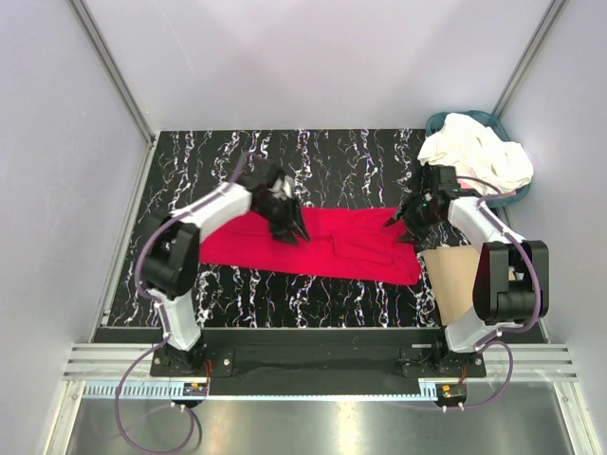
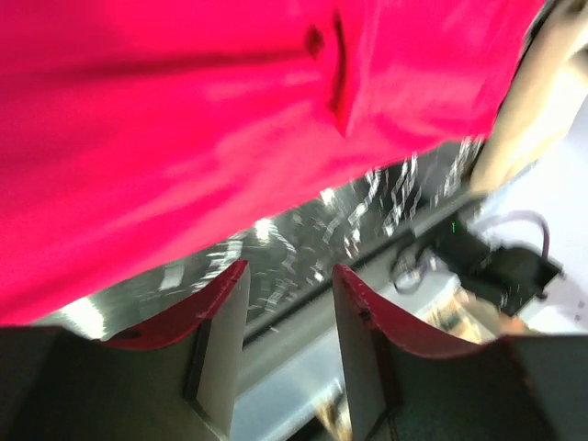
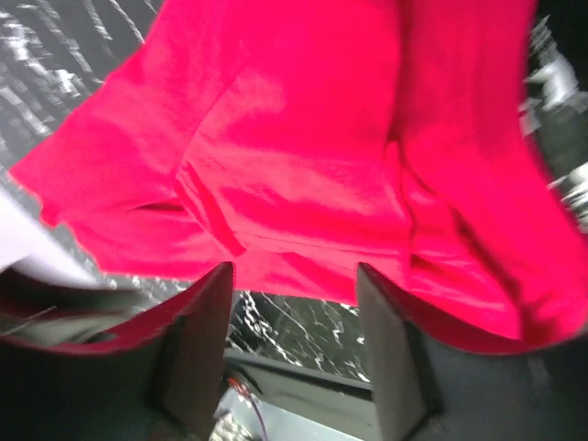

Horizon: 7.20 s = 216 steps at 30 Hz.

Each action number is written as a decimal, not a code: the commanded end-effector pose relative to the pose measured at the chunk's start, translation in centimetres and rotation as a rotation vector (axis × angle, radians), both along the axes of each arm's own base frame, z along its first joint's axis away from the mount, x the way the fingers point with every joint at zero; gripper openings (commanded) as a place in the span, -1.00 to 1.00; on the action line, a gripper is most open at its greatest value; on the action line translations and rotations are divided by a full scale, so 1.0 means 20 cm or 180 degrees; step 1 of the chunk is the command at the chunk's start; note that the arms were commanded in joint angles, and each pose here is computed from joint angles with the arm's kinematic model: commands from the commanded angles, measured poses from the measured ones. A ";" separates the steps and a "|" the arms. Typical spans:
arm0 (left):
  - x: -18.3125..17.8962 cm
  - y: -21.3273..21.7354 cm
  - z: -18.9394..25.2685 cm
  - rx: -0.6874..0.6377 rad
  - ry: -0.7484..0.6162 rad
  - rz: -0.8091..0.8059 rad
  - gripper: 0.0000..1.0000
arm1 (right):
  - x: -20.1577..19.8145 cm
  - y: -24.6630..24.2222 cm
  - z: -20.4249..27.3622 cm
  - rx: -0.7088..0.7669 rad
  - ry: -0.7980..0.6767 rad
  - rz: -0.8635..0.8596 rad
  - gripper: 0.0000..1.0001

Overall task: Fold and stack the t-shirts
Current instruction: Fold the tshirt

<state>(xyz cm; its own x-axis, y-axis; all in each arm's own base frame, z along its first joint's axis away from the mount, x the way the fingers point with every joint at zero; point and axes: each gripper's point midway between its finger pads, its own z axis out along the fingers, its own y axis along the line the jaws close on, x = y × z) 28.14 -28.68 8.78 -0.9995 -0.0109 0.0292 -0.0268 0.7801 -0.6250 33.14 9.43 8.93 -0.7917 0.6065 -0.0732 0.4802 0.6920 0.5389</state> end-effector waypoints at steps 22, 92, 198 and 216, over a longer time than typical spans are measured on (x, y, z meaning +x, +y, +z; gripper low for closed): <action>0.37 1.09 -0.38 0.1126 0.0152 0.1301 0.04 | 0.24 0.19 -0.50 -0.1426 0.0403 -0.0515 0.57; -0.37 0.11 -0.26 0.0775 -0.0516 -0.0164 0.41 | 0.93 0.63 -0.30 -0.1813 -0.0489 0.1058 0.99; -0.85 0.42 -0.48 0.0217 0.0242 0.0287 -1.00 | -1.02 0.43 -0.44 0.0367 0.0655 0.1230 -1.00; -0.96 0.29 -0.25 -0.0370 0.0337 0.0513 -1.00 | -1.13 0.48 -0.26 0.0849 0.0549 0.1205 -1.00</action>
<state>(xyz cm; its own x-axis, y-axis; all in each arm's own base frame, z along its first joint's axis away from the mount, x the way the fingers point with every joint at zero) 9.12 -22.41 2.93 -0.9835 -0.1267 0.1292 -0.1809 0.7079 -0.6828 11.05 18.98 2.83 -0.9552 0.2453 0.1655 0.2925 0.6971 0.6546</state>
